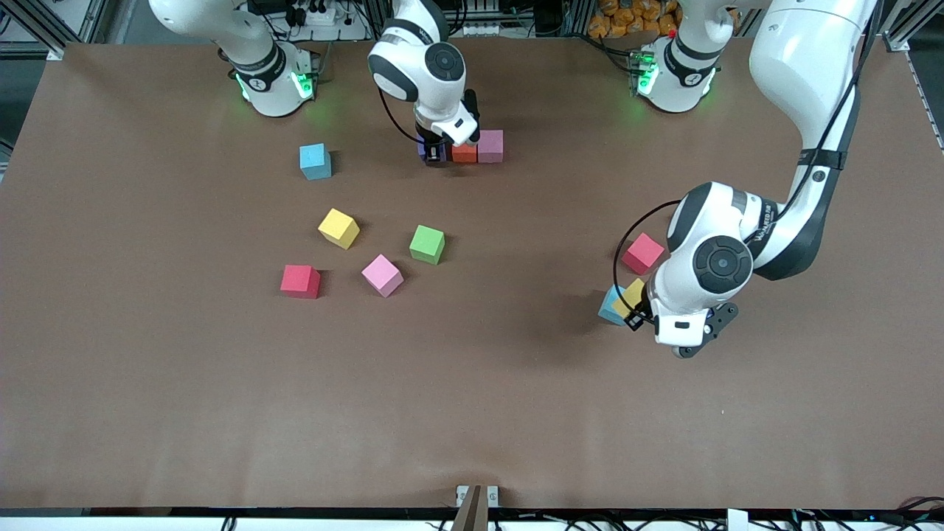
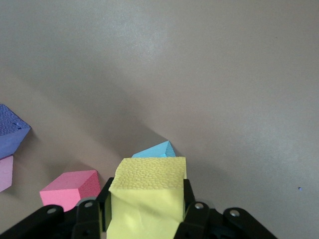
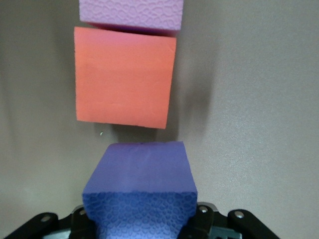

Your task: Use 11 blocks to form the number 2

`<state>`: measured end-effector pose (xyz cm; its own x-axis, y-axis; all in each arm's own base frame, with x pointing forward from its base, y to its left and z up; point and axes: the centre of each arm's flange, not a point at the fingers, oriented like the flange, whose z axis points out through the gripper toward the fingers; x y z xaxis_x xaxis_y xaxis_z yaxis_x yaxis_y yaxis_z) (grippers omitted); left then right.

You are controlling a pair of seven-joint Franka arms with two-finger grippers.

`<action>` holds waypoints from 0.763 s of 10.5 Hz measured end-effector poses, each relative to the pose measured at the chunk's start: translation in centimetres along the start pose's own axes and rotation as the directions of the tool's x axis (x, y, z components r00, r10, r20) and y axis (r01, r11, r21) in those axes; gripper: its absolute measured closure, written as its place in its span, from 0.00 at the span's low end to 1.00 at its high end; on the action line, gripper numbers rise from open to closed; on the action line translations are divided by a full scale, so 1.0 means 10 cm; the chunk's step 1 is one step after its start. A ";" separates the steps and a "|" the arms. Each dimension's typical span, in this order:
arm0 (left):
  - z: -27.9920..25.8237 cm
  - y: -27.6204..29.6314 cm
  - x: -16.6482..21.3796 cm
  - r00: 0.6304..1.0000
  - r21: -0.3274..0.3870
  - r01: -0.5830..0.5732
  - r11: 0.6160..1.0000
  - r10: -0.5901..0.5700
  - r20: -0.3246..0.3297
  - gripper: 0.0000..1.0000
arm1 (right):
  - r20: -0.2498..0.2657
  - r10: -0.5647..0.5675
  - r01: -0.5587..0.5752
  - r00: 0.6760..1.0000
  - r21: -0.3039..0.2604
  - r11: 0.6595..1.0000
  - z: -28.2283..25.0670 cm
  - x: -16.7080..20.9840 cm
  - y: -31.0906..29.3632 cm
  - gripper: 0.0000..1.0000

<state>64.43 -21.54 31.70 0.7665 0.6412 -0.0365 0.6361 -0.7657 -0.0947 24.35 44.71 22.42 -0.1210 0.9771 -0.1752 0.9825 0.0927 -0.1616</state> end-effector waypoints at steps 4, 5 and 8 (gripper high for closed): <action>0.04 -0.11 0.13 1.000 0.019 0.023 1.000 -0.023 0.012 0.45 | 0.002 0.000 0.000 1.000 0.003 1.000 -0.02 0.03 0.02 0.42; 0.05 -0.11 0.14 1.000 0.021 0.025 0.999 -0.025 0.013 0.45 | 0.006 0.000 -0.001 1.000 0.008 1.000 -0.01 0.05 0.04 0.42; 0.08 -0.11 0.14 1.000 0.026 0.025 0.999 -0.025 0.017 0.45 | 0.023 -0.003 0.002 1.000 0.026 1.000 0.00 0.14 0.09 0.42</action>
<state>64.71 -19.72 30.98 0.7485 0.6611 -0.0512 0.6524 -0.7481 -0.1214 25.04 46.14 22.07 -0.1272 0.9721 -0.1972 0.9782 0.0901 -0.1871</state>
